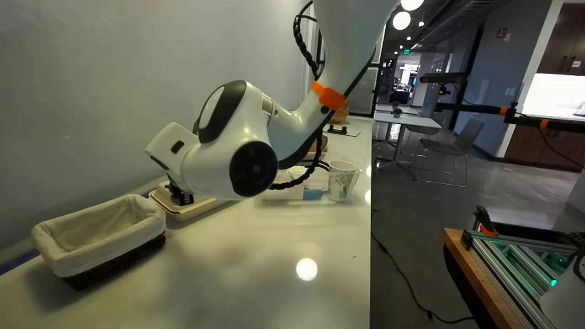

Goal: Remove the takeaway pack from the lunchbox and put it on the table

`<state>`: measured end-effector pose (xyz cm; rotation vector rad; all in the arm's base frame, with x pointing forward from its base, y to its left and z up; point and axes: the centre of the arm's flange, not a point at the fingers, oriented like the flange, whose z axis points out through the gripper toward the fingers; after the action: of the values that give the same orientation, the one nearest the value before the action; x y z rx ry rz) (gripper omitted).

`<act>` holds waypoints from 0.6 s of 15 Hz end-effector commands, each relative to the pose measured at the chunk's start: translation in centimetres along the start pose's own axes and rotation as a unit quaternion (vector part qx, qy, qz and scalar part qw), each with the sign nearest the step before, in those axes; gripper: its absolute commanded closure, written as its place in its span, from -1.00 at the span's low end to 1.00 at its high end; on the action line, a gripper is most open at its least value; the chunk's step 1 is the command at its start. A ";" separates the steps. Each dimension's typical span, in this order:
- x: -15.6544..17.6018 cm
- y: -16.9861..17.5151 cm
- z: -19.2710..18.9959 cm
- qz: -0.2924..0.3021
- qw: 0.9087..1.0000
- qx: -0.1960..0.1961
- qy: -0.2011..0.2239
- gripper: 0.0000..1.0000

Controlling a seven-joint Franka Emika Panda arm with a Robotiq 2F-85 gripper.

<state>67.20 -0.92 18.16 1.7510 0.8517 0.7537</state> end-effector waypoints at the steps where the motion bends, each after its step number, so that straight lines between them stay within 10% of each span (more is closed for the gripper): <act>1: 2.9 5.0 -5.9 0.027 0.995 0.058 -0.074 -1.00; 9: -0.5 14.8 -17.4 0.183 0.953 0.214 -0.111 -1.00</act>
<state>61.37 4.46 32.50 2.2205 0.6136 0.6411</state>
